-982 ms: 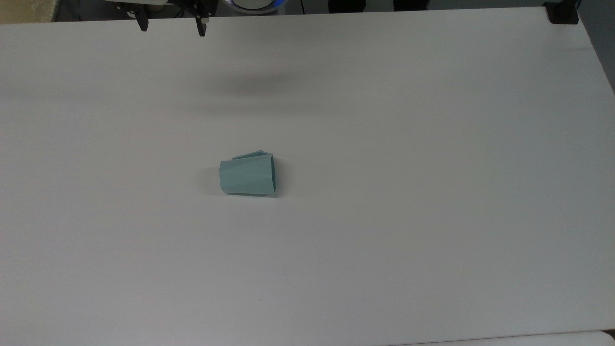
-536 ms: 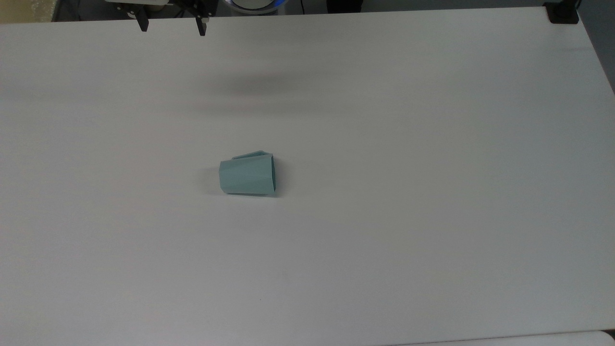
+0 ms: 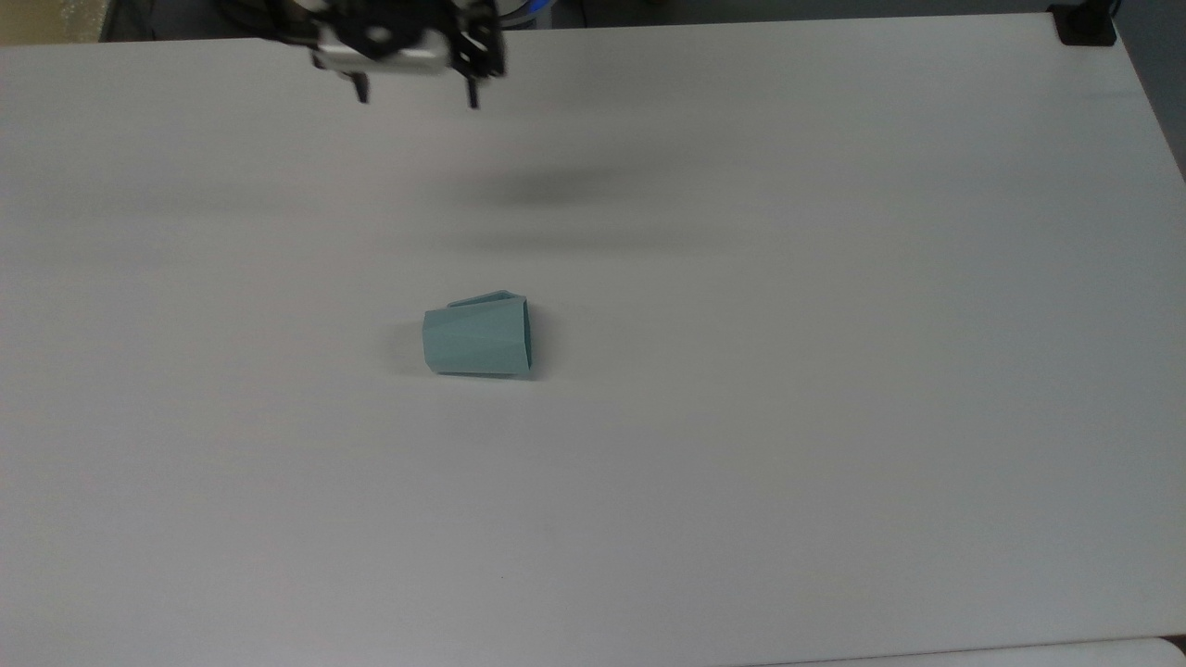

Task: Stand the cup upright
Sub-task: 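Move the open gripper down toward the open rim of the teal cup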

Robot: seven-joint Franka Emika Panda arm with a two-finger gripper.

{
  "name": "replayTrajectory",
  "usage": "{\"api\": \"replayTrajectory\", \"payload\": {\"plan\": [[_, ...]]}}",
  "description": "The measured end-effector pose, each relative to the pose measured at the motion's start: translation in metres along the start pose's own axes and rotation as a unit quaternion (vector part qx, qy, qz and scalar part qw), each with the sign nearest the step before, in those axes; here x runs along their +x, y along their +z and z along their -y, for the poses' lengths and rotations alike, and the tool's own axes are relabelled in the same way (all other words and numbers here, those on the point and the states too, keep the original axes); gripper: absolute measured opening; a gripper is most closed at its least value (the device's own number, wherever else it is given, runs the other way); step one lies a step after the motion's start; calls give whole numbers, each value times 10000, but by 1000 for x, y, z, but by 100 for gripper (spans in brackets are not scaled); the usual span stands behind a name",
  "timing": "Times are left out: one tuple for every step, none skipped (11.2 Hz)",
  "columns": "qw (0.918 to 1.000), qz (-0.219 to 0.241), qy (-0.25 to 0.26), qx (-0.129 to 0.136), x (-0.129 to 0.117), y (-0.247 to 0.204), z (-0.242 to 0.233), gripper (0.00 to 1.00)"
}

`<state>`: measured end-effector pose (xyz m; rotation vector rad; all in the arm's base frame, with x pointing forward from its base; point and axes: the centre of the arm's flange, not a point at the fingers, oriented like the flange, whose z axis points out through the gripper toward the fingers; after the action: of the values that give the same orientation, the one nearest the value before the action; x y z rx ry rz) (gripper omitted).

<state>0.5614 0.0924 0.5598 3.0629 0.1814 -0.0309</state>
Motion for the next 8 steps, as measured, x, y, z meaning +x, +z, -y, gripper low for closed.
{"api": "replayTrajectory", "payload": {"plan": [[9998,-7,-55,-192,9,7,27,100],[9991,-79,-68,-404,19,13,57,100],[9976,-133,-47,-671,26,18,73,100],[9943,-215,-16,-1040,31,23,88,100],[9863,-373,31,-1604,39,35,115,100],[9752,-574,48,-2136,45,52,144,100],[9619,-784,25,-2618,48,70,170,100],[9472,-980,-26,-3053,50,88,193,100]]}}
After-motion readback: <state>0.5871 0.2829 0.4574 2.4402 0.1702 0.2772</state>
